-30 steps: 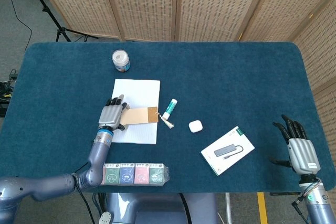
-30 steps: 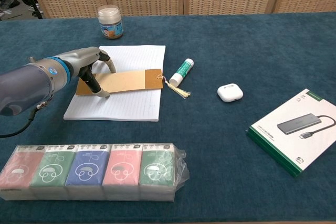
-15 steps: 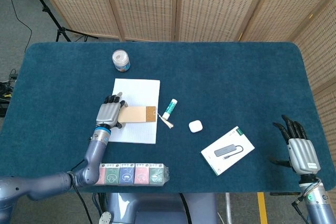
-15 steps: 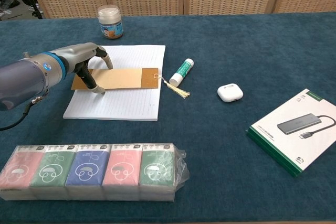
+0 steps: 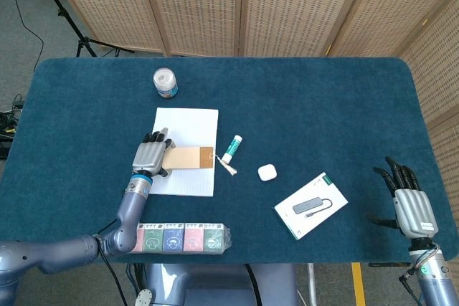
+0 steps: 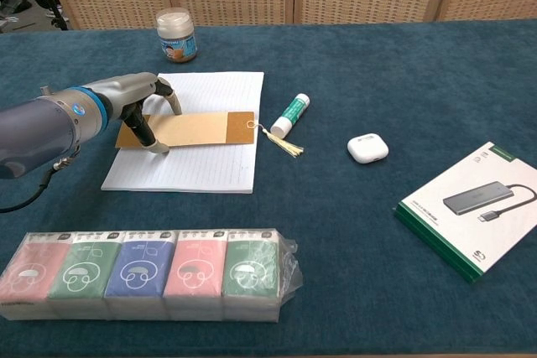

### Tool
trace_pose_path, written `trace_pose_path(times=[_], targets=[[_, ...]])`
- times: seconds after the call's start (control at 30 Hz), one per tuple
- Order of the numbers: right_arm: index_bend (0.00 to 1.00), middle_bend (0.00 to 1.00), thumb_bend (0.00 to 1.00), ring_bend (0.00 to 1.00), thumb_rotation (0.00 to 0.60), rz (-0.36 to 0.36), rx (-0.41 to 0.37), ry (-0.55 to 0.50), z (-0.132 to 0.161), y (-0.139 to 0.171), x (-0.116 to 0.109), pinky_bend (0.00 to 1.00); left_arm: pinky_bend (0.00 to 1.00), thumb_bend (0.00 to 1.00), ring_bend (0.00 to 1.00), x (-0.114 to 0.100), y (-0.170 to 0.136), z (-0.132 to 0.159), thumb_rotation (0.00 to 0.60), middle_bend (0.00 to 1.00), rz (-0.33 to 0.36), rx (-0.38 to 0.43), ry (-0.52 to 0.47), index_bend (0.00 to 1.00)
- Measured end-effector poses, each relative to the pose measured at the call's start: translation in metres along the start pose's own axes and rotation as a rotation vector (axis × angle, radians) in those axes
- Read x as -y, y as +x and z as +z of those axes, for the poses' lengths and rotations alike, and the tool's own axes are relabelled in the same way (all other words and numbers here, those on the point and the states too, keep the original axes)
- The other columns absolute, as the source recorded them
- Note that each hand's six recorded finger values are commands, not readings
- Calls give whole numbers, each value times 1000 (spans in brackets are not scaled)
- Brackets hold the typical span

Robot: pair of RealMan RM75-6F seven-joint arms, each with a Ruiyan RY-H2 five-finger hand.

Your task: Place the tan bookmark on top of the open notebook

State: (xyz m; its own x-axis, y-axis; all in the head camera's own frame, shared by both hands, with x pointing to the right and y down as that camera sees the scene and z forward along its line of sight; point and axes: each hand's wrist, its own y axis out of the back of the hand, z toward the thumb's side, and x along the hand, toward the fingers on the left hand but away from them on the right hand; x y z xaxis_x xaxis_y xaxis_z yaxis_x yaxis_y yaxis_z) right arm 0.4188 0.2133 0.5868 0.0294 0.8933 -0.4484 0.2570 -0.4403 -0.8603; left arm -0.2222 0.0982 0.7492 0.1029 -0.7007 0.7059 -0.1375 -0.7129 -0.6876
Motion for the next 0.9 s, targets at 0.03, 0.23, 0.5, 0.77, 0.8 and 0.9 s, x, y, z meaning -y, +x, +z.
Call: trace_pose_path(times=[0.03,0.23,0.5,0.77,0.8,0.9], targets=[[149,0,0,0,600,0,0,0,0,0,0,0,18,241,0,0,0,0,600,0,0,-1,1,754],[149,0,0,0,600,-1,0,-1,0,0,0,0,18,218,0,0,0,-3,600,0,-2,-7,5,592],[149,0,0,0,600,0,0,0,0,0,0,0,18,203,0,-1,0,-2,600,0,-7,3,0,397],[149,0,0,0,600,1,1,0,0,0,0,0,18,202,0,-3,0,-2,600,0,-1,3,0,326],[149,0,0,0,600,0,1,0,0,0,0,0,18,202,0,-4,0,-3,600,0,-1,2,0,312],[148,0,0,0,600,1,1,0,0,0,0,0,18,190,0,-5,0,-2,600,0,-4,4,-2,263]])
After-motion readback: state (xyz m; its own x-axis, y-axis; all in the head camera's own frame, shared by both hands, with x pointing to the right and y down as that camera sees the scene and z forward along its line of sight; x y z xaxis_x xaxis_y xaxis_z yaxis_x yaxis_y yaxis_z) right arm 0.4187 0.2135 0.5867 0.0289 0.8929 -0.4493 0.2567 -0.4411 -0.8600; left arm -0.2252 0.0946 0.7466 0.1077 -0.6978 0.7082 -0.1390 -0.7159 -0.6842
